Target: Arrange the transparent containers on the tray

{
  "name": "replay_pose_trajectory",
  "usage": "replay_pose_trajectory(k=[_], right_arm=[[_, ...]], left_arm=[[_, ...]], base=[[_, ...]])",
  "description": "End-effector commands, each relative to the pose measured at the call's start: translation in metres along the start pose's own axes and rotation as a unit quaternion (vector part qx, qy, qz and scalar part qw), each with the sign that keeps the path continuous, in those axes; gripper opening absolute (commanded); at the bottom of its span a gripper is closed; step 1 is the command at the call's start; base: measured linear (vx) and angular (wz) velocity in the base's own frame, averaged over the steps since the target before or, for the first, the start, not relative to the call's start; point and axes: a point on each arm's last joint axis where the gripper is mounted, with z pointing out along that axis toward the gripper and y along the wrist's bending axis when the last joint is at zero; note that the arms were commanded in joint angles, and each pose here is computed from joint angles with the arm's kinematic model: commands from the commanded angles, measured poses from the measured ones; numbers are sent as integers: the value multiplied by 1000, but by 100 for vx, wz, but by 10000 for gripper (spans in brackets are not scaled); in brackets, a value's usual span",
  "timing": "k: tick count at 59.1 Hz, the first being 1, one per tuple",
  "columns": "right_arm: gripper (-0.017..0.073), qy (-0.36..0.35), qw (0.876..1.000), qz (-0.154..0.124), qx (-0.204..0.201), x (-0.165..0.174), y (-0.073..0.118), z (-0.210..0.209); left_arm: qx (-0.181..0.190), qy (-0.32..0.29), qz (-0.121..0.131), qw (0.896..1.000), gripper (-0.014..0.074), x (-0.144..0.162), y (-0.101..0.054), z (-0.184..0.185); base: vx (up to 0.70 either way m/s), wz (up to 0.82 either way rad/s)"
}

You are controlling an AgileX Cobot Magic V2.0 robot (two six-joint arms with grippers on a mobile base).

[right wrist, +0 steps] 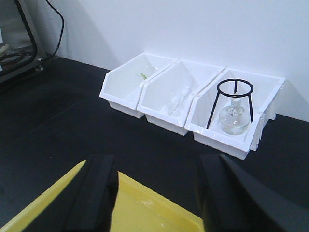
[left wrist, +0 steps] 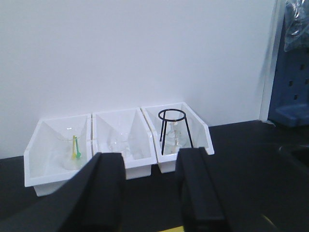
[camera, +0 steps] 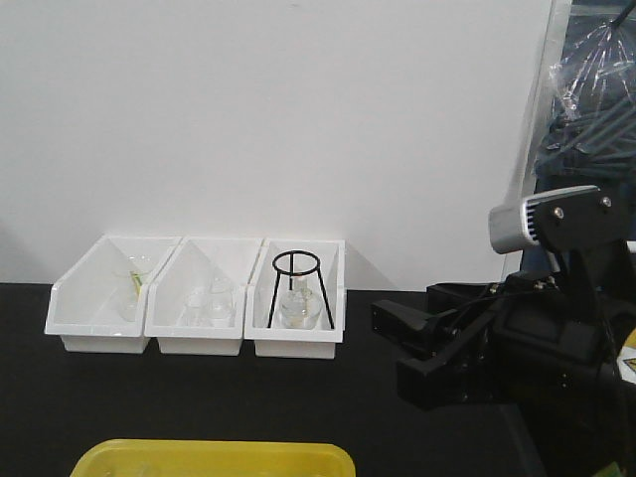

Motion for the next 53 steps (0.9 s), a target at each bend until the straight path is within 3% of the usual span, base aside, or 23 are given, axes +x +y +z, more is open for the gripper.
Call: replay_pose_trajectory(k=[1,28,33,37,40,45,49,53], right_arm=[[439,-60,998,-7,5,-19,0,-10],[439,-60,998,-7,5,-19,0,-10],[439,-60,998,-7,5,-19,0,-10],[439,-60,998,-7,5,-19,0,-10],[439,-60,998,-7,5,-19,0,-10],[439,-59,998,-7,4,-19,0,-10],[439,-58,998,-7,5,-19,0,-9],[439,-57,998,-7,5,-18,0,-9]], left_arm=[[15,-67,0,998,368,-18,-3,-11],[16,-77,1,997,365,-20,-3,-16],[14,-74,13,997,360,-20,-3,-16],[11,-72,37,997,348,-18,-2,-19],[11,-81,62,995,314,-12,-2,-24],[9,-98,70,993,216,5,0,-35],[1,-93,53,994,127,25,3,-43],[-15,-73,17,997,30,55,7,-51]], base=[[0,0],[0,0],[0,0],[0,0],[0,0],[0,0],[0,0],[0,0]])
